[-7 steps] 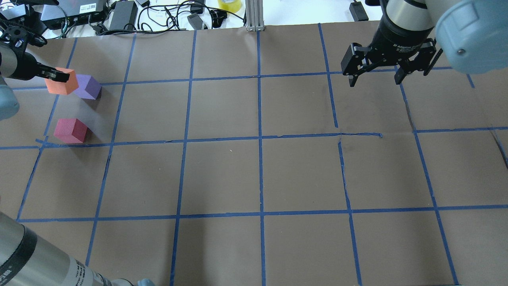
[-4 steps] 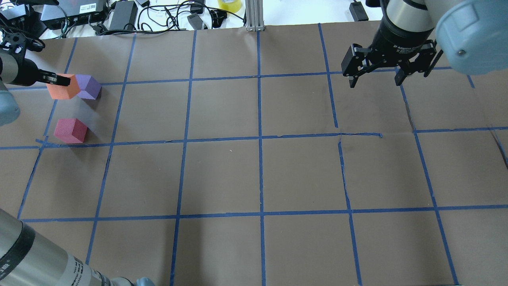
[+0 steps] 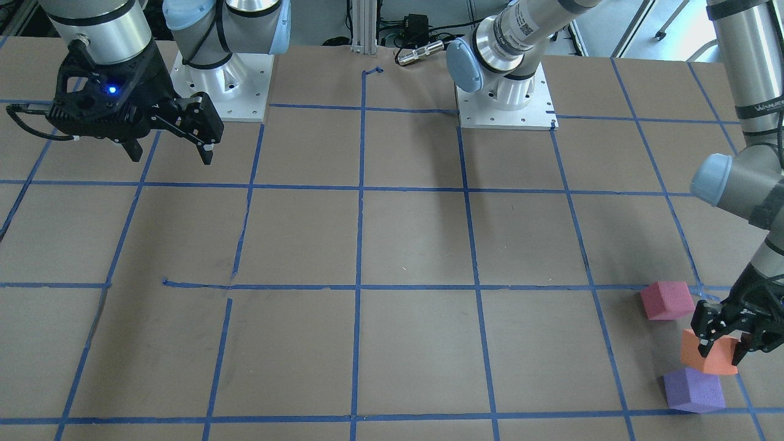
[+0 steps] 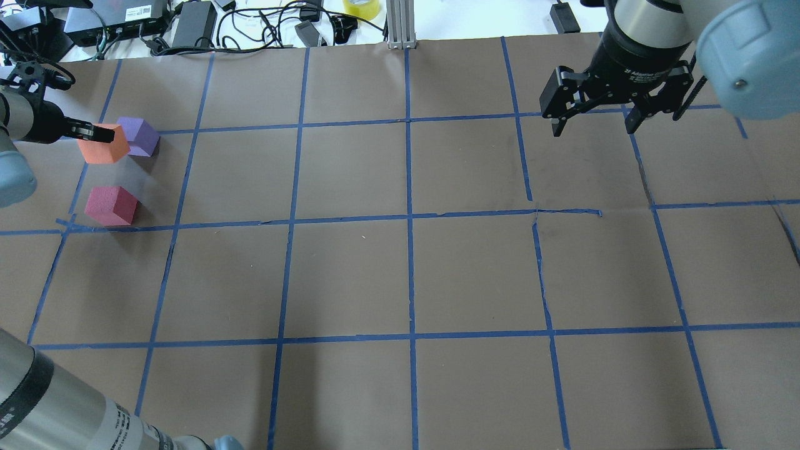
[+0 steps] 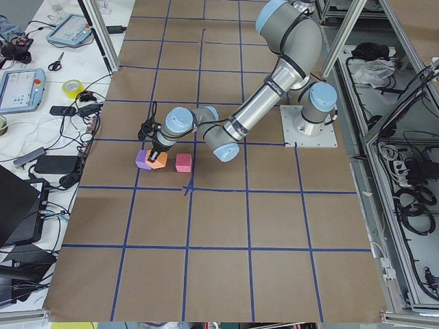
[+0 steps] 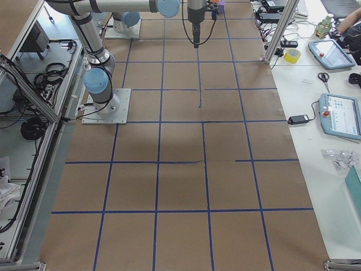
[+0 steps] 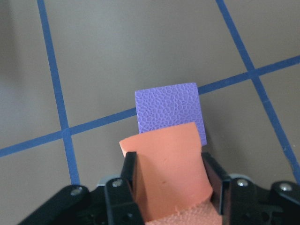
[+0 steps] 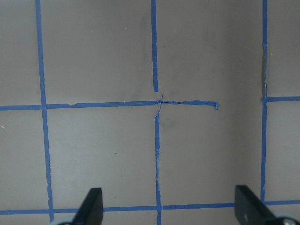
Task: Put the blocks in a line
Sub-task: 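Lower the orange cube between the purple and pink cubes with the left gripper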
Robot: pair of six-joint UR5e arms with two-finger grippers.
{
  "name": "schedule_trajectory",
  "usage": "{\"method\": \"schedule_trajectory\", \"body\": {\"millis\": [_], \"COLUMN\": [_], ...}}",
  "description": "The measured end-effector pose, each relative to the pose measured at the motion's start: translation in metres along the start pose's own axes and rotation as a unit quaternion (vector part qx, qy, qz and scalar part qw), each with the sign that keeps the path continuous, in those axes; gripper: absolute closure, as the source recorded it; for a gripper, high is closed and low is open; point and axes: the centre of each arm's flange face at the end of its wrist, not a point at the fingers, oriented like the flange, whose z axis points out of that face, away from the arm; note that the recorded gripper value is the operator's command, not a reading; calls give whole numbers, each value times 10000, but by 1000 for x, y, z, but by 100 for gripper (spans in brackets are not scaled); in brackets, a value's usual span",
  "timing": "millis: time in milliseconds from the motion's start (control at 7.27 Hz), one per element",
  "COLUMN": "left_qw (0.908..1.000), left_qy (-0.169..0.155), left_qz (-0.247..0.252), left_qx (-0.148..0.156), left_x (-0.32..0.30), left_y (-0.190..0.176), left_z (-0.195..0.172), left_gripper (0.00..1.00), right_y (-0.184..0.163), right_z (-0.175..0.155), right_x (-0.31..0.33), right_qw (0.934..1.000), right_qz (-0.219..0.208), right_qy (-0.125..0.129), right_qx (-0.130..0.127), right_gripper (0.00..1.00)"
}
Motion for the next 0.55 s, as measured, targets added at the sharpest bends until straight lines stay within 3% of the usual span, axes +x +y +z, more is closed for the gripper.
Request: {"method": "schedule_trajectory", "body": {"millis": [550], "left_qw": [9999], "left_qy": [49], "left_qz": [-102], "left_qx": [-60], "left_x": [8], "left_y": [20], "left_z": [12], "left_gripper": [100], "right_y": [2], "right_z": [-1], "right_x": [-1], "right_qw": [10000], "right_qz": [-64], "right_qy": [-23], "right_qx": [6], "right_gripper": [0]}}
